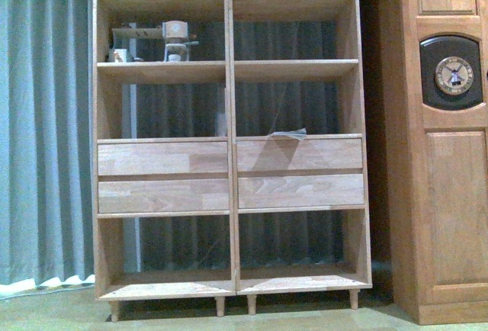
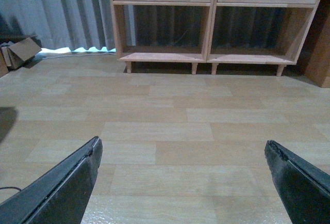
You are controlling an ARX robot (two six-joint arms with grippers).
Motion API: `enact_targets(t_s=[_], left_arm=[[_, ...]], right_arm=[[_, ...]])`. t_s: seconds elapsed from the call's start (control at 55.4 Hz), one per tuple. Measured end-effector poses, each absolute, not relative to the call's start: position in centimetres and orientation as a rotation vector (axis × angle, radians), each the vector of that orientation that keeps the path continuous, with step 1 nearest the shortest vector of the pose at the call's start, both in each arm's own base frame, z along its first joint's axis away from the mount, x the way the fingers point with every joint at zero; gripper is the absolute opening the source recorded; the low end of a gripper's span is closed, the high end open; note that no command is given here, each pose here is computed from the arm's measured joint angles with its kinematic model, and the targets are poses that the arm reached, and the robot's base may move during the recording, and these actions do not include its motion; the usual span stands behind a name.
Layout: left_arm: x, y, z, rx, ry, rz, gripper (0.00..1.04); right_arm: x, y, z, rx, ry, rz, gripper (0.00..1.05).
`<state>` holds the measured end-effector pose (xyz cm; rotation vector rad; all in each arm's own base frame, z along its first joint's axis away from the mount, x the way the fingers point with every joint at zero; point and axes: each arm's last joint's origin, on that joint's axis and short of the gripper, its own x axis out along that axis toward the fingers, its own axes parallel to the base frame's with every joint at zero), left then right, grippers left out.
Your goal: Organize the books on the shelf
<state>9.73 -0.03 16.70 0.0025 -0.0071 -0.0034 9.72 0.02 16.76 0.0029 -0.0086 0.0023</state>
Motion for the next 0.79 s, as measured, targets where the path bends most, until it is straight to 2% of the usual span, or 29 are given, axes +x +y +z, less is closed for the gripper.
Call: enact_targets(t_s=[0.794], left_arm=[[9.73, -0.04, 16.70, 0.002, -0.007, -0.004, 0.97]], right_arm=[[9.72, 0.02, 16.76, 0.003, -0.009, 0.002, 0.98]])
